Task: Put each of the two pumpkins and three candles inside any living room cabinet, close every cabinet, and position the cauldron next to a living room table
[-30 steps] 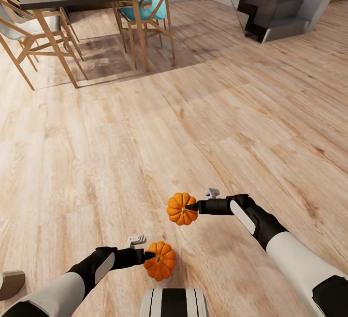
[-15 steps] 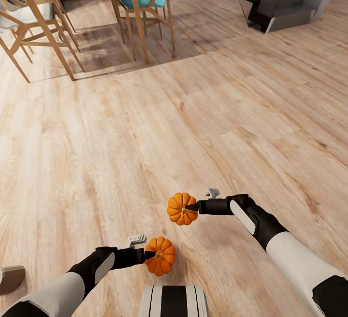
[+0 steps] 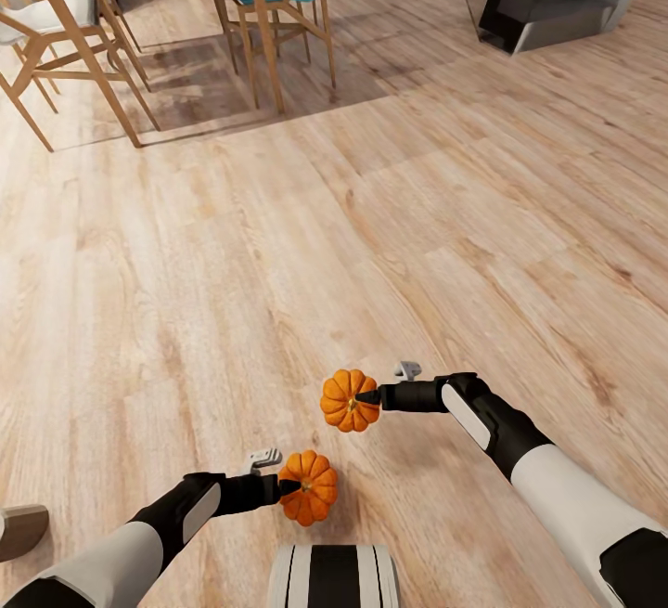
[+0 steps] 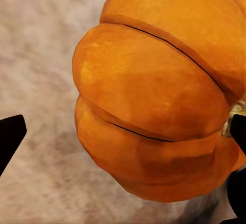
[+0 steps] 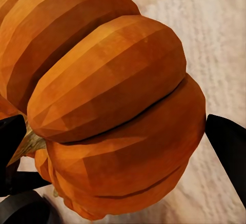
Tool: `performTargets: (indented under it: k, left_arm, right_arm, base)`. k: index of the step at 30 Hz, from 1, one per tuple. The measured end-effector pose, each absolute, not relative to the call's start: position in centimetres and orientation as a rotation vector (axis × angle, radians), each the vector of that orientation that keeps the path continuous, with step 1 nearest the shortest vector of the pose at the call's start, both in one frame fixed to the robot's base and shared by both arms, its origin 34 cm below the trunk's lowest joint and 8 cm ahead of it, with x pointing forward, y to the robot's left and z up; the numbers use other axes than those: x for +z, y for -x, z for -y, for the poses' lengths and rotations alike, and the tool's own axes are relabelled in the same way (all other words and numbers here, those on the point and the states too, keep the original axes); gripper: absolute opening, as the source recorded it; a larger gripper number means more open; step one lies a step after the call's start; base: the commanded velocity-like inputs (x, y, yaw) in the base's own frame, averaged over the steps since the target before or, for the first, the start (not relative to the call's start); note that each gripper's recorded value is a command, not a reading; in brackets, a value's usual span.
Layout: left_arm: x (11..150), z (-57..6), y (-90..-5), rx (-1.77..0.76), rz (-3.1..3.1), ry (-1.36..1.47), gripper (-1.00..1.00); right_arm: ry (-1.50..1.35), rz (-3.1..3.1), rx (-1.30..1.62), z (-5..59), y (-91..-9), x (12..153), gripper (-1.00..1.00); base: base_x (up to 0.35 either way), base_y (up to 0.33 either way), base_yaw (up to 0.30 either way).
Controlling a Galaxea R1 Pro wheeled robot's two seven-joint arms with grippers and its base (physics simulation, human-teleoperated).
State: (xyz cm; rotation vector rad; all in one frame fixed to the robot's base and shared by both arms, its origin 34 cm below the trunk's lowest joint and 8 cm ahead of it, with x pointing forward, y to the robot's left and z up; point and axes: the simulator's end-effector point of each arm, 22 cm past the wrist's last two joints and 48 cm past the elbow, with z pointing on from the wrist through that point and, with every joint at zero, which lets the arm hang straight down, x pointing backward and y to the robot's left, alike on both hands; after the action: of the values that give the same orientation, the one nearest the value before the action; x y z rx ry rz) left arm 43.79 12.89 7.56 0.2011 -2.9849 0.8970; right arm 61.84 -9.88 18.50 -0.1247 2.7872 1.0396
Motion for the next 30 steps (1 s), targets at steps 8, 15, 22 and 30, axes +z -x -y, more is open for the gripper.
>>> performTargets:
  k: [8,15,22,30]
  left_arm:
    - [7.8,-12.4,-43.7,0.929,2.974,-0.191,1.00]
    - [7.8,-12.4,-43.6,0.930,2.973,-0.188,1.00]
    - [8.0,-11.5,-43.7,0.953,2.966,-0.189,-1.00]
    - [8.0,-11.4,-43.6,0.954,2.963,-0.185,-1.00]
  right_arm:
    - [0.125,-2.787,1.039,9.9,-61.8,18.5,-1.00]
    - [0.126,-2.787,1.039,9.9,-61.9,18.5,-1.00]
    - [0.125,-2.787,1.039,9.9,-61.8,18.5,-1.00]
    - [0.124,-2.788,1.040,9.9,-61.8,18.5,-1.00]
  base:
    - [0.056,-0.033,0.000]
    - [0.002,-0.001,0.000]
    - [0.000,0.000,0.000]
    - [0.000,0.000,0.000]
